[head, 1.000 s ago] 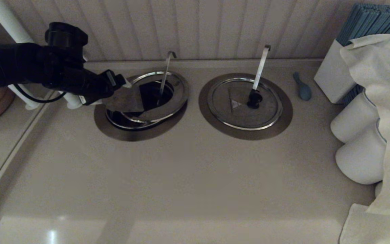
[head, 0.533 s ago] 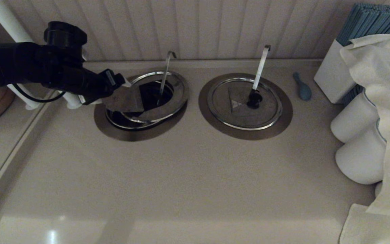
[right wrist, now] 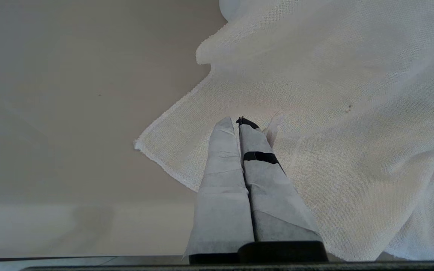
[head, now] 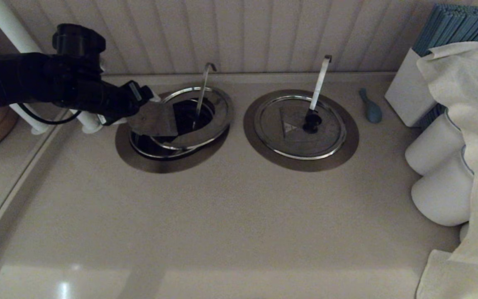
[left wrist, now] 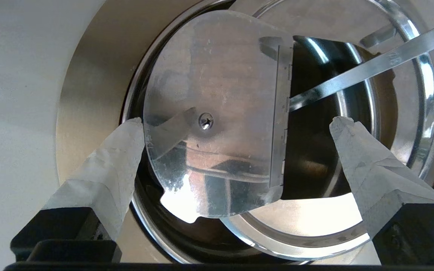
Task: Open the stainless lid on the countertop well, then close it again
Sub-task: Close the lid
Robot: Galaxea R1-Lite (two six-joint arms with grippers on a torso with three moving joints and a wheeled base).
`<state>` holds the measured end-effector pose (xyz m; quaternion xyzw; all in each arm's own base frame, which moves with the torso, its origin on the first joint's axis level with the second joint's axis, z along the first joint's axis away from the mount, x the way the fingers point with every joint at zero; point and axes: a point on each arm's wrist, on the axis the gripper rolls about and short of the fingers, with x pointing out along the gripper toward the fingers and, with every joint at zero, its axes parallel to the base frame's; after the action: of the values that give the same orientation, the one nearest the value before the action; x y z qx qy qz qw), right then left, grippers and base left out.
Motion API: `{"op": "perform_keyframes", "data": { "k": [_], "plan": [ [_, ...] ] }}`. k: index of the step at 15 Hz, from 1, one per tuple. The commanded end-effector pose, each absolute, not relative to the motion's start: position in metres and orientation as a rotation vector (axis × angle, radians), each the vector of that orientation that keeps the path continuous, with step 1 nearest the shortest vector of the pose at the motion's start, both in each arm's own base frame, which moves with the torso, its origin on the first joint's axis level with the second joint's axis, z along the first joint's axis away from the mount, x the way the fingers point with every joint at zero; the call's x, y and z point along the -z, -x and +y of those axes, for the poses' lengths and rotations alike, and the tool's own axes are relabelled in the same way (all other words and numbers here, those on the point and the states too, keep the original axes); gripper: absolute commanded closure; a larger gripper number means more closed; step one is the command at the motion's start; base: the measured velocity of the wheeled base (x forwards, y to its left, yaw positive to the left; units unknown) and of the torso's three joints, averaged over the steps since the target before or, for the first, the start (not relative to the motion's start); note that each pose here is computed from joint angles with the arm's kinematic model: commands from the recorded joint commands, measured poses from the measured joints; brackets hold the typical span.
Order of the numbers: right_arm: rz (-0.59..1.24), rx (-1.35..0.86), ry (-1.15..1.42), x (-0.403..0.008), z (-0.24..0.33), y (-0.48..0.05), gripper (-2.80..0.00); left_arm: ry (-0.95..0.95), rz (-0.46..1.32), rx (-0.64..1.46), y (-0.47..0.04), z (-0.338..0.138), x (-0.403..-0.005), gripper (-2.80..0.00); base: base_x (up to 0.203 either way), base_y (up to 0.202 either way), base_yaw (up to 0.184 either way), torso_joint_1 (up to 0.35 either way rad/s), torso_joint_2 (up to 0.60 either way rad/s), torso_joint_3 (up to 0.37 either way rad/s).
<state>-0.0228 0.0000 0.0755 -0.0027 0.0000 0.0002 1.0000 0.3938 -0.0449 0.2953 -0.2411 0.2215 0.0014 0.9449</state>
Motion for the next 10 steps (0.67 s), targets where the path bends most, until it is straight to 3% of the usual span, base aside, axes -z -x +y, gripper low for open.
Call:
{"op": "perform_keyframes", "data": {
  "k": [1,10],
  "plan": [
    [0.0,0.0,0.006,-0.075,0.0,0.023,0.0,0.495,0.453,-0.004,-0.393,-0.045,-0.295,-2.8,0.0,0.0,0.0,0.0,0.0,0.0],
    [0.0,0.0,0.006,-0.075,0.0,0.023,0.0,0.507,0.42,-0.031,-0.389,-0.03,-0.305,-2.8,0.0,0.0,0.0,0.0,0.0,0.0]
  ]
}}
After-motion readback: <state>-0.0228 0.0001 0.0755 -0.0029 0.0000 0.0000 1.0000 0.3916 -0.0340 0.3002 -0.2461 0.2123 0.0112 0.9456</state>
